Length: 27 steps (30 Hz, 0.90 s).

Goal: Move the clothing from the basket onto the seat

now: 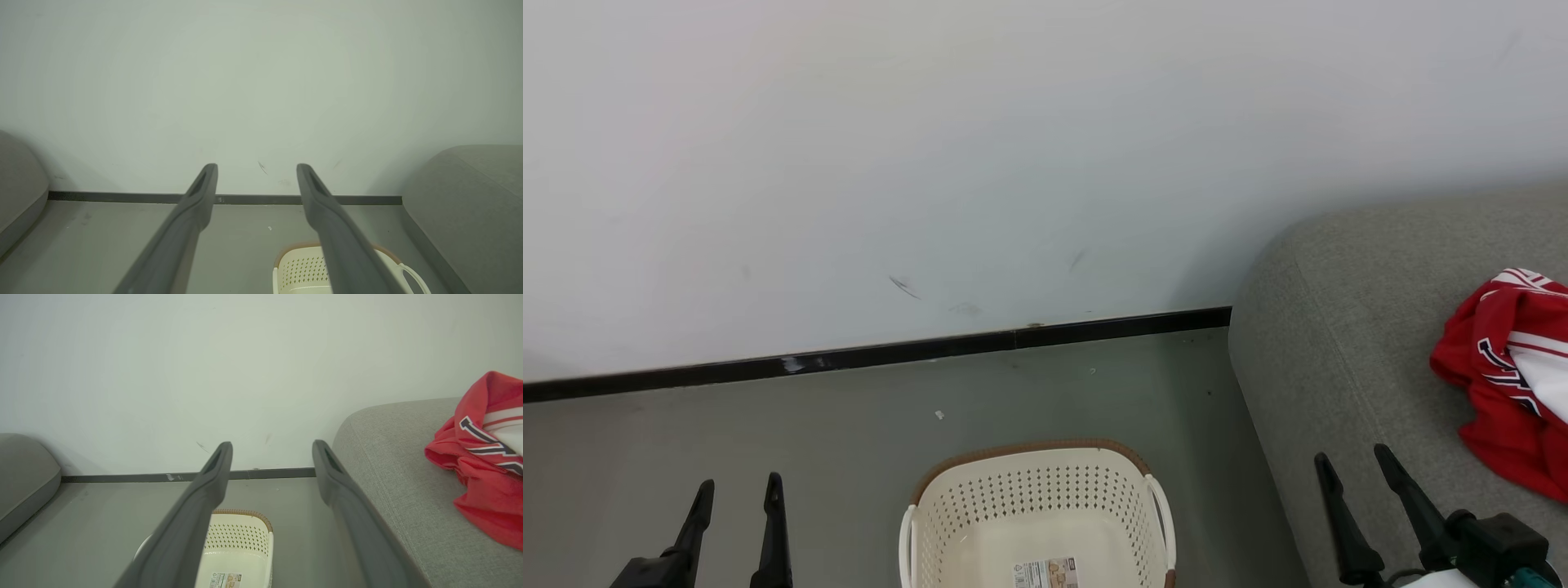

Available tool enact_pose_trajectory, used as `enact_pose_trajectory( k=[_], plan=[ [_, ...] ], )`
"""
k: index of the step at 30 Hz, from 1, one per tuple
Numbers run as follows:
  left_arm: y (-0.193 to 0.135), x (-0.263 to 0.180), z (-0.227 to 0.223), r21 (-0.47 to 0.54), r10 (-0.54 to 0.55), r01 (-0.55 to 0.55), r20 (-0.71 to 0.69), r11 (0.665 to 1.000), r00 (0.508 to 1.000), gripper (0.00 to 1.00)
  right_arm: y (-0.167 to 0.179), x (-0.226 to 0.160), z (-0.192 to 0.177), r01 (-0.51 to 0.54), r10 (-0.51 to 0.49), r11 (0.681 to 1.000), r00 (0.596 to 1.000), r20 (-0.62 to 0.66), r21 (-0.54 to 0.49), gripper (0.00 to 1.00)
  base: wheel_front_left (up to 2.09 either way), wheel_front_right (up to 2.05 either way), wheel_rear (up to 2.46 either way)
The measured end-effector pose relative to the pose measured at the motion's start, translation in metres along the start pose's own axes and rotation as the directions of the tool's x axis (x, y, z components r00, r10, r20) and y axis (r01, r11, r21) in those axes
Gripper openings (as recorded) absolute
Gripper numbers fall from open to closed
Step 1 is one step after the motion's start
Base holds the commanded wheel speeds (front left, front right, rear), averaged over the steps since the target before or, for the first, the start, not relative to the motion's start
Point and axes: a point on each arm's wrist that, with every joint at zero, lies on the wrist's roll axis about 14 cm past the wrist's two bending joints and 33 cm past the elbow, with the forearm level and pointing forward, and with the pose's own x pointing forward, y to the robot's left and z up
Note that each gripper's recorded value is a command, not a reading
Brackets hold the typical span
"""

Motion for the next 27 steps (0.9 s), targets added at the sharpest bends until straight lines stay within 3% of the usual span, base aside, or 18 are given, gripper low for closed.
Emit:
enact_pose_trajectory(
  k=[27],
  plan=[
    [-0.0029,0.0062,-0.0008,0.0,-0.009,0.009,-0.007,1.0,1.0,1.0,0.0034,0.0036,-0.0021,-0.011,0.011,1.0,1.0,-0.006,0.005,1.0,0.0,0.0,0.0]
  ],
)
